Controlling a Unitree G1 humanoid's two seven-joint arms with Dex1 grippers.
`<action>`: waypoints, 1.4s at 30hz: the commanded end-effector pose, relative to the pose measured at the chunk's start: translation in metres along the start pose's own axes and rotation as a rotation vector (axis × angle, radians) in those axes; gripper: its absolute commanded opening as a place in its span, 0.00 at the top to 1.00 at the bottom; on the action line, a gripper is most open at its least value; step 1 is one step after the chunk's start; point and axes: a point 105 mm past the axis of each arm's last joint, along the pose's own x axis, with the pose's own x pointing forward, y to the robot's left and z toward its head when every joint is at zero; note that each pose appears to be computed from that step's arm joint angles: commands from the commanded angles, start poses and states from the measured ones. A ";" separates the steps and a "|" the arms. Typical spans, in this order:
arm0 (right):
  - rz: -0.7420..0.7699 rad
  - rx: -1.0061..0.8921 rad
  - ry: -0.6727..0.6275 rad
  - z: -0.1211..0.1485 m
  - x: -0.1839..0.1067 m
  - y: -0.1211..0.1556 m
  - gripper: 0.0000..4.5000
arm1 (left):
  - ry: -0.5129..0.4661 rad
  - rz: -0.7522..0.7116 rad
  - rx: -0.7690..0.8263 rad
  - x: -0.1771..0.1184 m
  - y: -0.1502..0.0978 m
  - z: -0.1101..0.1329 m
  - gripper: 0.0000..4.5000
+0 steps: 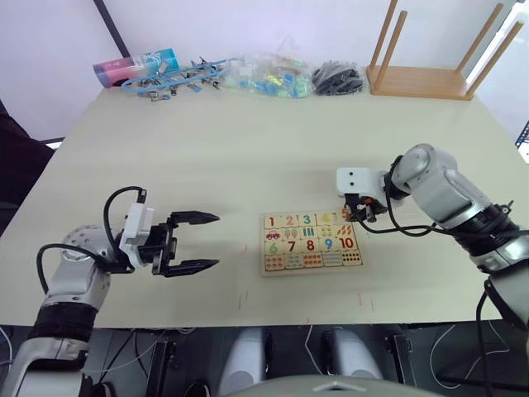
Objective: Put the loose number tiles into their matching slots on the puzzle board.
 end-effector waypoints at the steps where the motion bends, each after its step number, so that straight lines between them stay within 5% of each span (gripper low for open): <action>1: -0.003 -0.030 -0.013 0.007 -0.003 0.002 0.80 | -0.010 -0.023 0.027 -0.001 -0.002 0.007 0.00; 36: 0.000 -0.037 -0.005 0.005 0.004 0.005 0.80 | -0.006 -0.025 0.025 -0.001 -0.001 0.006 0.00; 37: 0.000 -0.038 -0.004 0.005 0.004 0.005 0.62 | -0.005 -0.024 0.025 -0.001 -0.001 0.006 0.00; 42: -0.004 -0.039 -0.004 0.004 0.002 0.003 0.14 | -0.002 -0.022 0.024 -0.002 -0.001 0.004 0.00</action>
